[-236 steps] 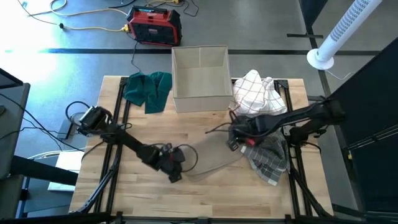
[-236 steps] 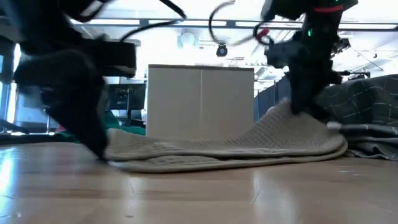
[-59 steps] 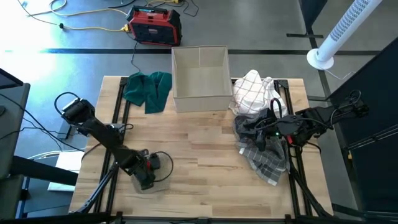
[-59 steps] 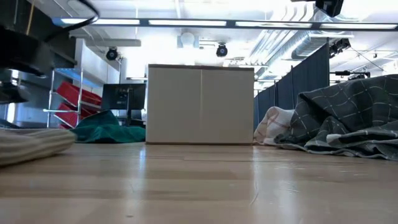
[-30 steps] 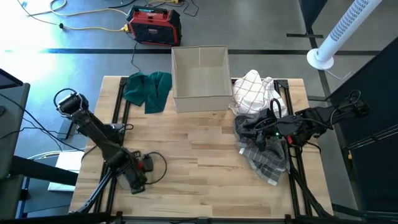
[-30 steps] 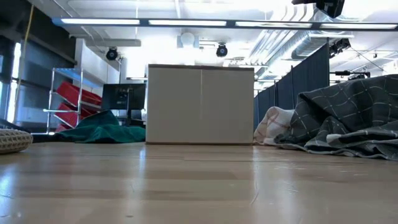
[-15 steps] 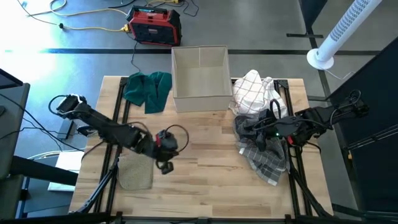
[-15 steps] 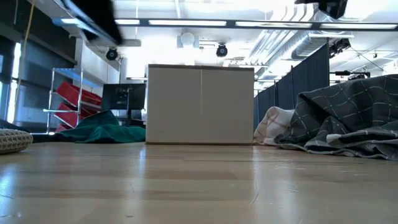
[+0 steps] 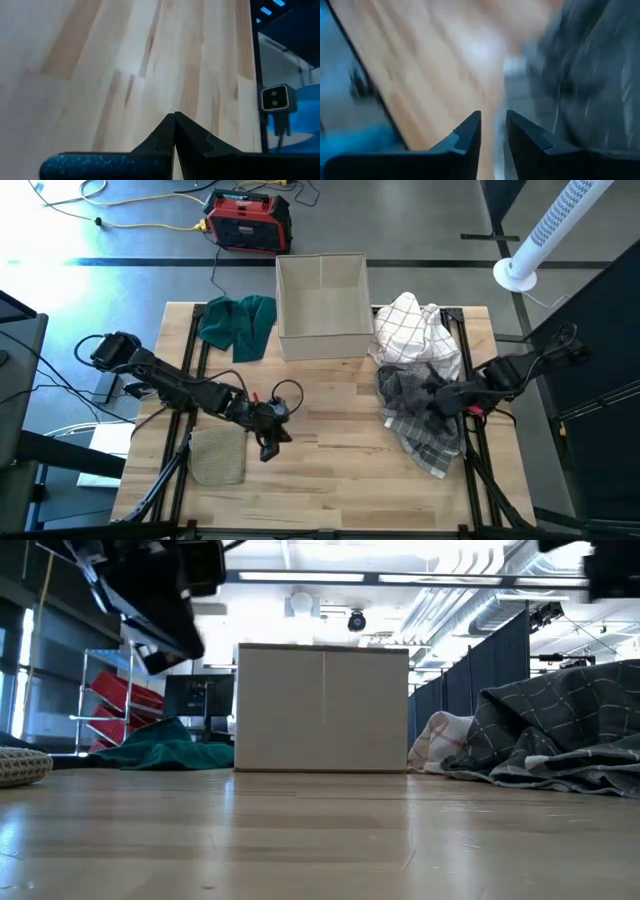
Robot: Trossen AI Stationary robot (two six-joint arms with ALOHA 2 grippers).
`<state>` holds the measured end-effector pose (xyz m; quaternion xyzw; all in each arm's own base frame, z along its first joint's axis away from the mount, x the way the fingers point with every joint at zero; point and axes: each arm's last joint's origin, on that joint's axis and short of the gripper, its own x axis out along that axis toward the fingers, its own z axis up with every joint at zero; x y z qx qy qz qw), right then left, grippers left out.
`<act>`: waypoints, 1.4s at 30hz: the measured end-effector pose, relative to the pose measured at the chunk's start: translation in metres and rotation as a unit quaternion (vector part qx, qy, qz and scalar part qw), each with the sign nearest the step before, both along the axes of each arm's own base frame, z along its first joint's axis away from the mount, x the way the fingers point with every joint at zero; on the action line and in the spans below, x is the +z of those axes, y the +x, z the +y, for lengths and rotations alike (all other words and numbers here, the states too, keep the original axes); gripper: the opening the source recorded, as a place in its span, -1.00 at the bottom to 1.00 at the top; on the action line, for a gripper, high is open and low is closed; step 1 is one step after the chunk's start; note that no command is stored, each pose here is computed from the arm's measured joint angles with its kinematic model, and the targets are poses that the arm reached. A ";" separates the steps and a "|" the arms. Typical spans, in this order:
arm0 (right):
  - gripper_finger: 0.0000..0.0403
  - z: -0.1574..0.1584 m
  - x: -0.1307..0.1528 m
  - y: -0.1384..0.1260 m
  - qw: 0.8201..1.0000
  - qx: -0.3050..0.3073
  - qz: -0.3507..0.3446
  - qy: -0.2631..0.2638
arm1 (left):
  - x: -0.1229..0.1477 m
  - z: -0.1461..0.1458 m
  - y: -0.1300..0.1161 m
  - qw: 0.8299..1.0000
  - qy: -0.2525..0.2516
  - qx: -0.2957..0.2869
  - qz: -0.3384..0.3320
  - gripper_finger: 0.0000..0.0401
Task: Fold towel
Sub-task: Fold the gray patterned kitchen towel
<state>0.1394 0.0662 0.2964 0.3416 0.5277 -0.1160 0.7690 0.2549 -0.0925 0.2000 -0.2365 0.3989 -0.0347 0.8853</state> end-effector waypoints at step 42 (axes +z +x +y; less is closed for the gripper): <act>-0.01 0.027 -0.141 0.116 0.905 0.262 0.173 -0.288 | -0.001 -0.011 -0.005 1.000 0.003 0.001 -0.009 -1.00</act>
